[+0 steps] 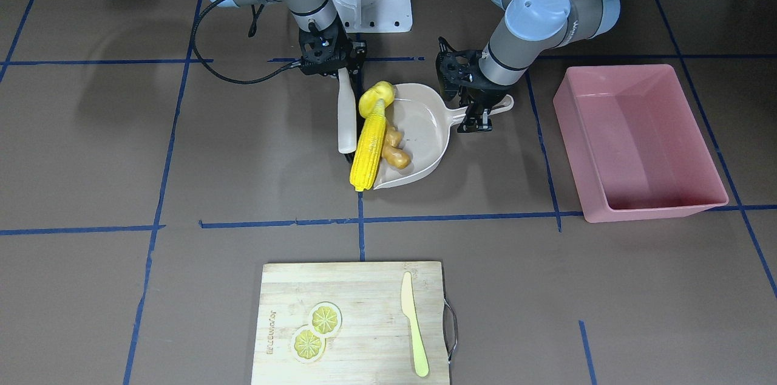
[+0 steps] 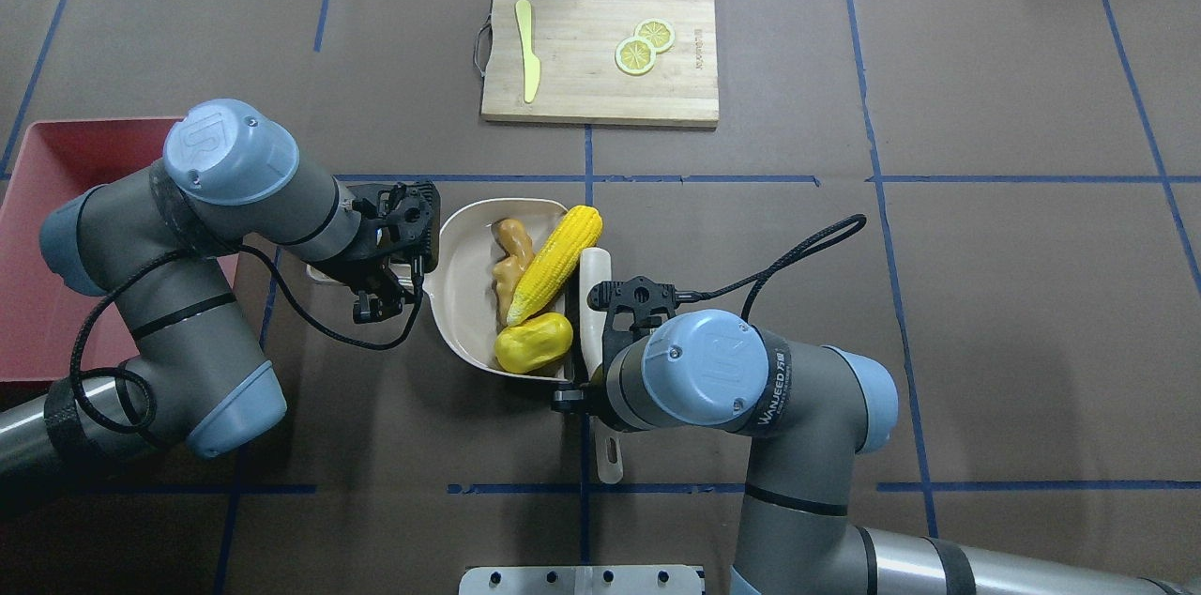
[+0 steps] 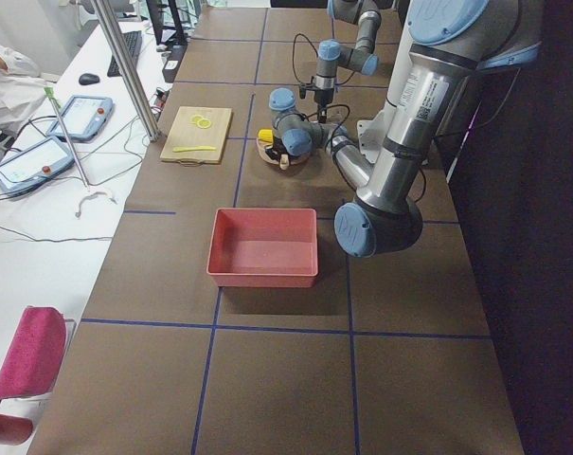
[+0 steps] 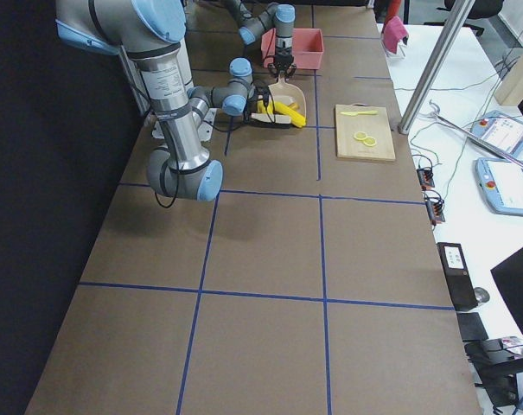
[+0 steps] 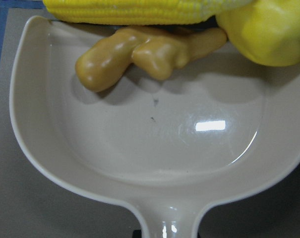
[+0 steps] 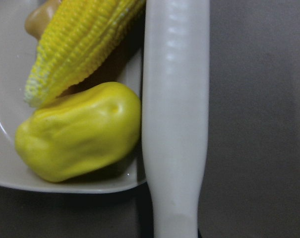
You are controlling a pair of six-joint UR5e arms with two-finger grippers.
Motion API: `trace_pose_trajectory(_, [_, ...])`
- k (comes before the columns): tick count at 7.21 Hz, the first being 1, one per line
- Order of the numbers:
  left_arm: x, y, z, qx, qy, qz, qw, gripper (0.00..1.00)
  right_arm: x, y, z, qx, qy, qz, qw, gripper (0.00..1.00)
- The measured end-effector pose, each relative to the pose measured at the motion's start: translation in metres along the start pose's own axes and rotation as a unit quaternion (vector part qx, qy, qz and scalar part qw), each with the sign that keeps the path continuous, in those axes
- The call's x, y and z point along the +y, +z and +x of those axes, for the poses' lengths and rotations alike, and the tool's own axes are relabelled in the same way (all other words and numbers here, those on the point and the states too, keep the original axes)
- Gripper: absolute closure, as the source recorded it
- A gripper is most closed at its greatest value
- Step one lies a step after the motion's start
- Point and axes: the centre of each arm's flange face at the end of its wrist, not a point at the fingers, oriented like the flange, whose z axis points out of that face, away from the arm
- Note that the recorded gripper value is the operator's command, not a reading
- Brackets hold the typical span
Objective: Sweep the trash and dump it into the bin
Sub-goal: 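Sweep the corn, ginger and yellow pepper into the dustpan with the brush, then lift the brush away with the right gripper while the left gripper raises the dustpan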
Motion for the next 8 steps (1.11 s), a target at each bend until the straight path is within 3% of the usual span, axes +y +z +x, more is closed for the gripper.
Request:
trace_pose_trajectory(4, [0.0, 0.0, 0.0, 0.0, 0.0, 0.0, 1.0, 1.0, -0.007, 0.007, -0.029, 0.003, -0.009, 0.017, 0.9998, 1.0])
trace_pose_trajectory(8, [0.0, 0.0, 0.0, 0.0, 0.0, 0.0, 1.0, 1.0, -0.008, 0.007, -0.036, 0.002, -0.011, 0.018, 0.9998, 1.0])
